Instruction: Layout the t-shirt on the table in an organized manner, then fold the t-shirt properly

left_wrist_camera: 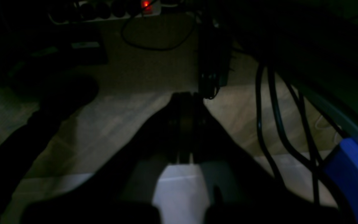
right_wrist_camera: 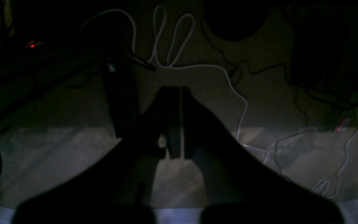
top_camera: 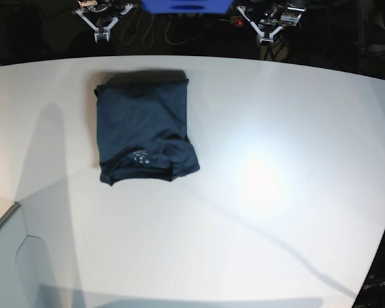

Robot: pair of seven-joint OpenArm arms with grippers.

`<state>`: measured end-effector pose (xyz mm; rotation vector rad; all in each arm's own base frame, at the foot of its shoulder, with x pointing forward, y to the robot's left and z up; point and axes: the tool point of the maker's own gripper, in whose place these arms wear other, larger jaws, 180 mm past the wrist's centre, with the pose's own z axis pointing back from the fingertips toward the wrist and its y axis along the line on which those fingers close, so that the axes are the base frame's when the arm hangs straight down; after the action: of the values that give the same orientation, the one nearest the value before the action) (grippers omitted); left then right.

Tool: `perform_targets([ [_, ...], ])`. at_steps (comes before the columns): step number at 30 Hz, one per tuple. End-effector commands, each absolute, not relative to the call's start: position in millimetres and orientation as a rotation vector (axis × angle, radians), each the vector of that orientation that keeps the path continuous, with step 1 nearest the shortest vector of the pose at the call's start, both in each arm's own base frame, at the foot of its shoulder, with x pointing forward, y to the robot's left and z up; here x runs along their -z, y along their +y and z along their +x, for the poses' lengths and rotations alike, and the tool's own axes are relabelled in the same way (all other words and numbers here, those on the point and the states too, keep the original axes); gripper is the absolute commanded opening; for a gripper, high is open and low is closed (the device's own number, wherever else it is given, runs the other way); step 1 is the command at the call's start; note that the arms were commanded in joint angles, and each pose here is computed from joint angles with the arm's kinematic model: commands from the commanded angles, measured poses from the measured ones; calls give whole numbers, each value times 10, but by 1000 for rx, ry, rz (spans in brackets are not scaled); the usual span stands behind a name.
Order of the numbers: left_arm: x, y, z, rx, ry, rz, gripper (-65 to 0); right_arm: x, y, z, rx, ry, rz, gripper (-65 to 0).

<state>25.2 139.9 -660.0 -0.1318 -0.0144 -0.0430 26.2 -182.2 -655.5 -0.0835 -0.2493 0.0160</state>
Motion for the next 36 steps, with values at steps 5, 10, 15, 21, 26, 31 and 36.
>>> perform_targets([
  [5, 6596, 1420, 263, 49, -16, -132, -650, 6545, -1872, 268, -19, -258, -101, -650],
  [10, 6596, 1420, 266, 49, -17, -132, -650, 6545, -1872, 268, -19, -258, -101, -650],
  [15, 6596, 1420, 268, 49, -19, -132, -650, 6545, -1872, 268, -19, -258, -101, -650],
  [21, 6596, 1420, 271, 49, -20, -132, -650, 6546, -1873, 265, -19, -256, -101, -650],
  [26, 6596, 1420, 271, 49, -20, -132, -650, 6546, -1873, 265, -19, -256, -101, -650],
  [31, 6596, 1420, 276, 49, -19, -132, -650, 6546, -1873, 265, -19, -256, -101, -650],
  [36, 6597, 1359, 278, 48, -21, -141, -650, 6546, -1873, 265, -19, -256, -101, -650],
])
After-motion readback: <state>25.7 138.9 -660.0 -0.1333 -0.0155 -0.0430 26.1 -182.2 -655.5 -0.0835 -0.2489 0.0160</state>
